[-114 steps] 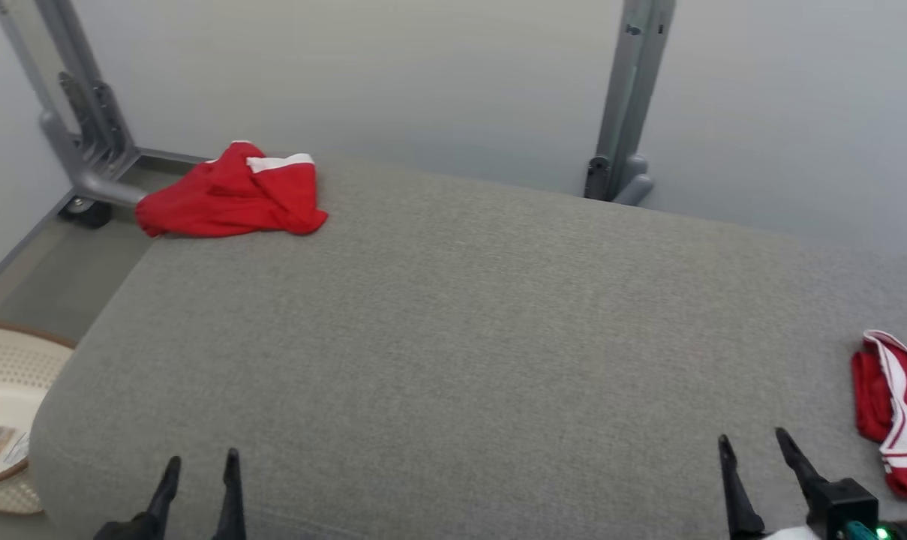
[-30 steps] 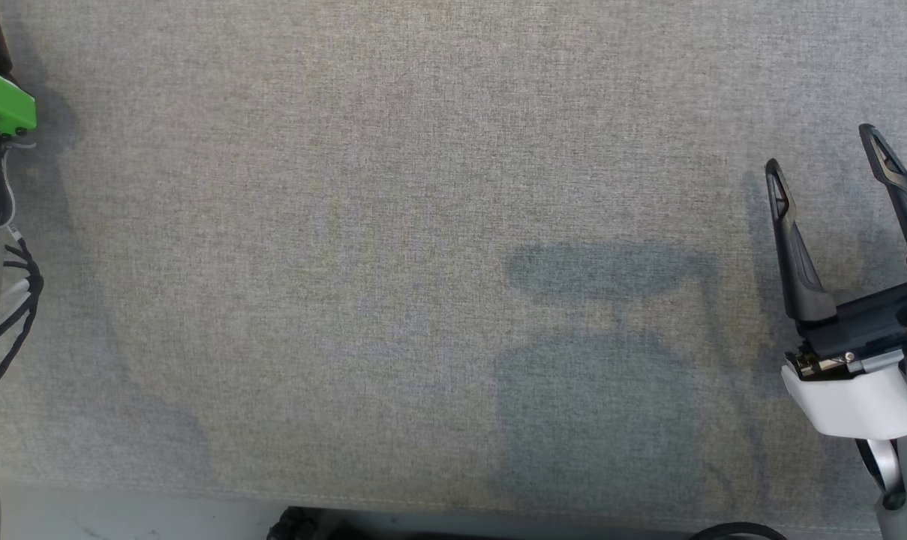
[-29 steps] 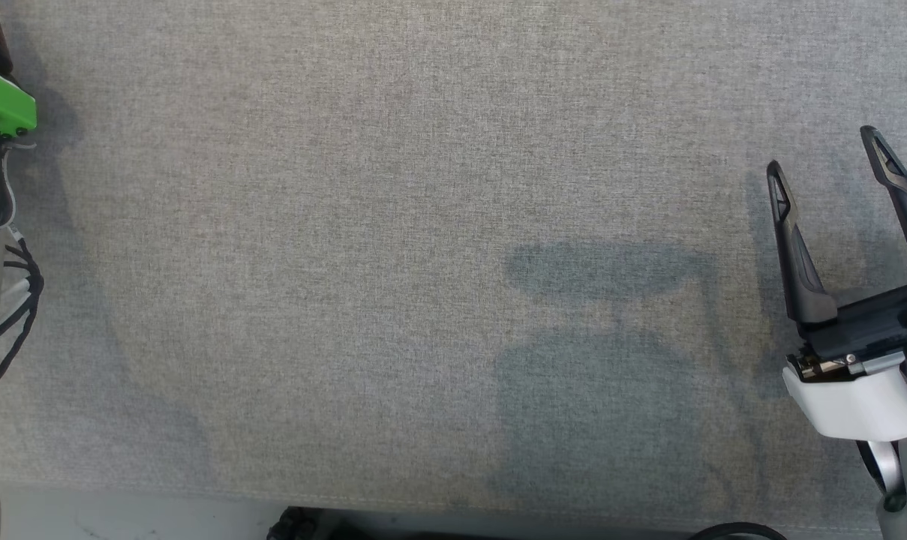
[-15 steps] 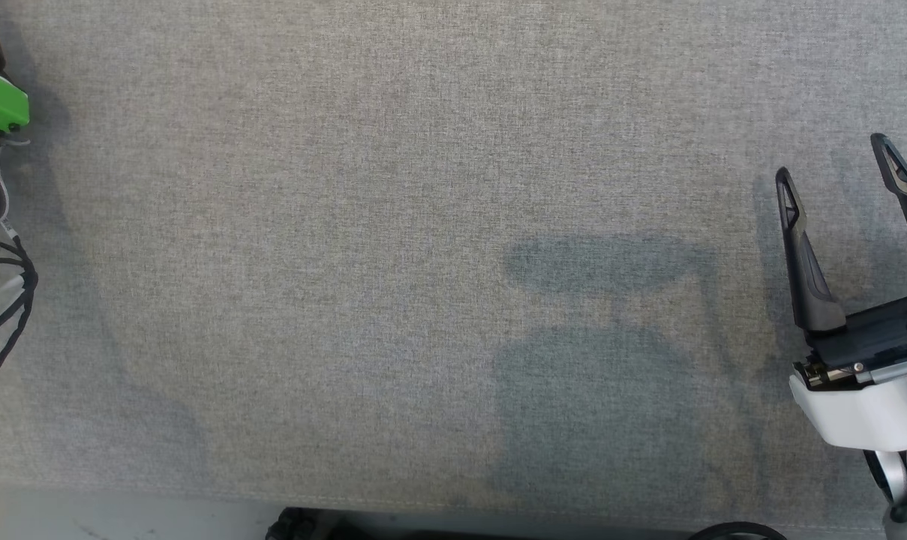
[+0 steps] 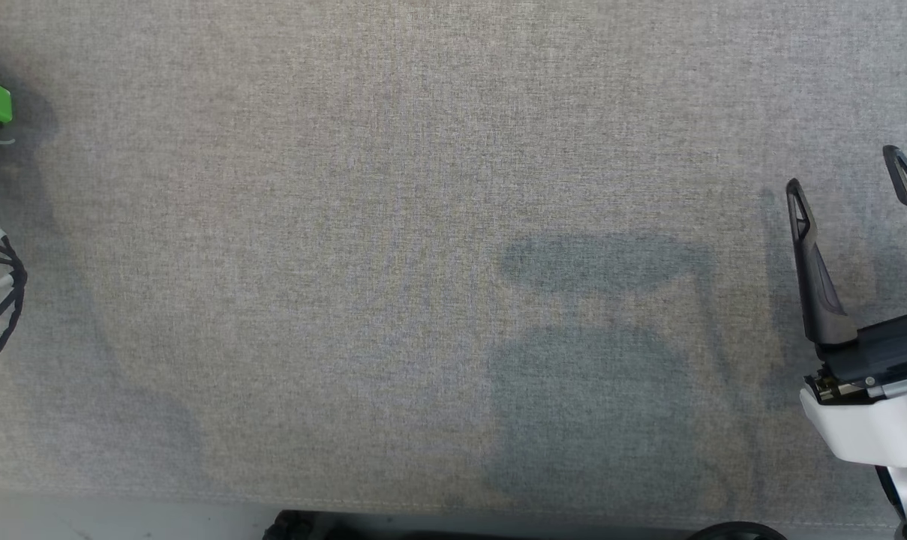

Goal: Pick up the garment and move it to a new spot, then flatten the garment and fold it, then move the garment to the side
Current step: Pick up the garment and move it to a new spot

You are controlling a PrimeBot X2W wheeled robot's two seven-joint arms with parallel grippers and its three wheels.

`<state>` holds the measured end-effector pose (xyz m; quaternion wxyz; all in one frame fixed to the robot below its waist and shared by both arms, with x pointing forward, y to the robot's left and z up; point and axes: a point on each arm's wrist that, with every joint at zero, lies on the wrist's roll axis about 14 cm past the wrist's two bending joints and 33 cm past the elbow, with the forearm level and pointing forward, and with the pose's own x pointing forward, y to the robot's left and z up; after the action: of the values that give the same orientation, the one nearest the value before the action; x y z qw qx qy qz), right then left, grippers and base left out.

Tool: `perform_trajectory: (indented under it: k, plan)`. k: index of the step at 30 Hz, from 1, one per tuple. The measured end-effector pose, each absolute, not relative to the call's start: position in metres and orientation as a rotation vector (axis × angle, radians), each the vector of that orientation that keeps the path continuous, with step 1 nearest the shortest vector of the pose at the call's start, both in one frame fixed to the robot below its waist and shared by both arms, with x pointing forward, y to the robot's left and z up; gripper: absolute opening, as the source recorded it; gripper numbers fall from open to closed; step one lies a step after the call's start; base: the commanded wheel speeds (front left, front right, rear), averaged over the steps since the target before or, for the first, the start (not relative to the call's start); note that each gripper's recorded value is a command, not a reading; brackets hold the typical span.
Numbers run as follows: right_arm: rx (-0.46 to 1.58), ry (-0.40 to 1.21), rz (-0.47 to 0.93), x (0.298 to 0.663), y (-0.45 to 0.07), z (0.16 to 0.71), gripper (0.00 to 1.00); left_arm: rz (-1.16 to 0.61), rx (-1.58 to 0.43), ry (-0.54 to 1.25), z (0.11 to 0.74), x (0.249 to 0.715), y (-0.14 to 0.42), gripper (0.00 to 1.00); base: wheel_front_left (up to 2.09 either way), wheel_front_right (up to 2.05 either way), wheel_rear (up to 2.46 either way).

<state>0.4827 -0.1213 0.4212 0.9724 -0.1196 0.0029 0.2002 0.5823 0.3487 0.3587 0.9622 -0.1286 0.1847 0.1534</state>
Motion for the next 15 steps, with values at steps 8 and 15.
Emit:
perform_trajectory:
  k: [8, 15]
  plan:
    - [-0.249, 0.010, 0.398, 0.480, -0.124, 0.425, 1.00, 0.312, -0.260, 0.377, 0.360, 0.581, 0.348, 0.00, 0.00, 0.00, 0.00]
    - [-0.231, 0.009, 0.400, 0.480, -0.120, 0.425, 1.00, 0.241, -0.273, 0.327, 0.376, 0.593, 0.330, 0.00, 0.00, 0.00, 0.00]
